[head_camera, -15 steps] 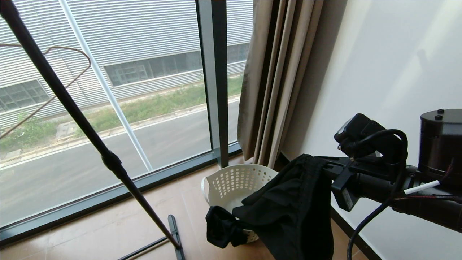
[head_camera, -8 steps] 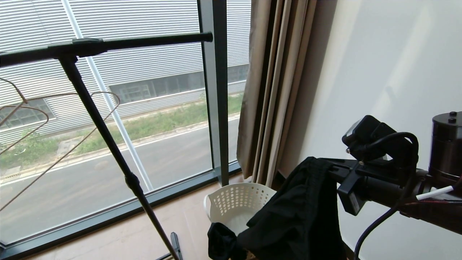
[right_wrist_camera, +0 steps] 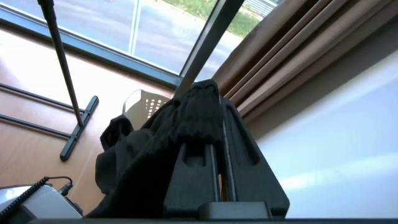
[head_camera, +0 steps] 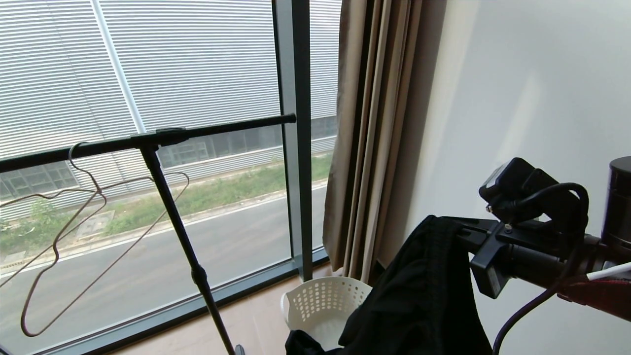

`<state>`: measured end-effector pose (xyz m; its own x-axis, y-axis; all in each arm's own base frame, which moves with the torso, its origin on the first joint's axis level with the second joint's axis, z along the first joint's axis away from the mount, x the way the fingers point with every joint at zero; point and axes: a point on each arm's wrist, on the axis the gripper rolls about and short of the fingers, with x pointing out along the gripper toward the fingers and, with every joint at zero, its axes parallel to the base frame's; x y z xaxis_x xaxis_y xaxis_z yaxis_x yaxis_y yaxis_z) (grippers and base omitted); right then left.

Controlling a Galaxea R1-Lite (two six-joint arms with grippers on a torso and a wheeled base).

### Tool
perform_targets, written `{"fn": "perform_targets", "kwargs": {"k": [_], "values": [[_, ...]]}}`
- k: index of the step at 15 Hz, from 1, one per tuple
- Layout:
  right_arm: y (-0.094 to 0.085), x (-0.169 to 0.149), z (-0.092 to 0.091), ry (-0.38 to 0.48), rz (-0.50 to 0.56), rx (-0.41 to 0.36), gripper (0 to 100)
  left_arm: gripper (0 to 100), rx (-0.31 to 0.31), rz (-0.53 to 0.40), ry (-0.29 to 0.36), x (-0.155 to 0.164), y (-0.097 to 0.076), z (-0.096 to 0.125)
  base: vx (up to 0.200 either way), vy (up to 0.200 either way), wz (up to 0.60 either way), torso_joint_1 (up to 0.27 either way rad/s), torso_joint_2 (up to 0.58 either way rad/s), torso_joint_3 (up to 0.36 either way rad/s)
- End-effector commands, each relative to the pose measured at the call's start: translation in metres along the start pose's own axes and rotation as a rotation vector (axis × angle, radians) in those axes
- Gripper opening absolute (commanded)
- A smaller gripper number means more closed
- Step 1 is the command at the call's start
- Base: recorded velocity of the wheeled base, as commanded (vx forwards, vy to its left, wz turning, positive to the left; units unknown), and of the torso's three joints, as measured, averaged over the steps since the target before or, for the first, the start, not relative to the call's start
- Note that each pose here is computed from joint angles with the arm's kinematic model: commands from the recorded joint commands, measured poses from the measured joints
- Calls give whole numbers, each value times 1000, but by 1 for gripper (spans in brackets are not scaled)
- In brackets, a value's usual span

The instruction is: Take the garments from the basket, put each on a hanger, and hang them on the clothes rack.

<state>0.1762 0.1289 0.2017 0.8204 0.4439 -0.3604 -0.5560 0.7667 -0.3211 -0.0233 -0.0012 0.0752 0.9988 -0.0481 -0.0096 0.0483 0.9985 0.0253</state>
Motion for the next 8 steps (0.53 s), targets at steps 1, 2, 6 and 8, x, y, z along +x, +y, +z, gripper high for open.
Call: {"fn": "perform_targets", "kwargs": {"k": [1, 2, 6, 8], "values": [[0, 0, 0, 1, 2, -1, 0, 100, 2, 1, 1, 0, 0, 0, 0, 0, 0, 193, -466, -188], [0, 0, 0, 2, 1, -1, 0, 100, -4, 2, 1, 0, 0, 0, 0, 0, 0, 193, -413, -207], [2, -2, -6, 16, 2, -3, 0, 100, -7, 5, 1, 0, 0, 0, 0, 0, 0, 177, -381, -201], [2, -11, -9, -10, -3, 0, 0, 100, -6, 4, 1, 0, 0, 0, 0, 0, 0, 73, -156, -83]]}}
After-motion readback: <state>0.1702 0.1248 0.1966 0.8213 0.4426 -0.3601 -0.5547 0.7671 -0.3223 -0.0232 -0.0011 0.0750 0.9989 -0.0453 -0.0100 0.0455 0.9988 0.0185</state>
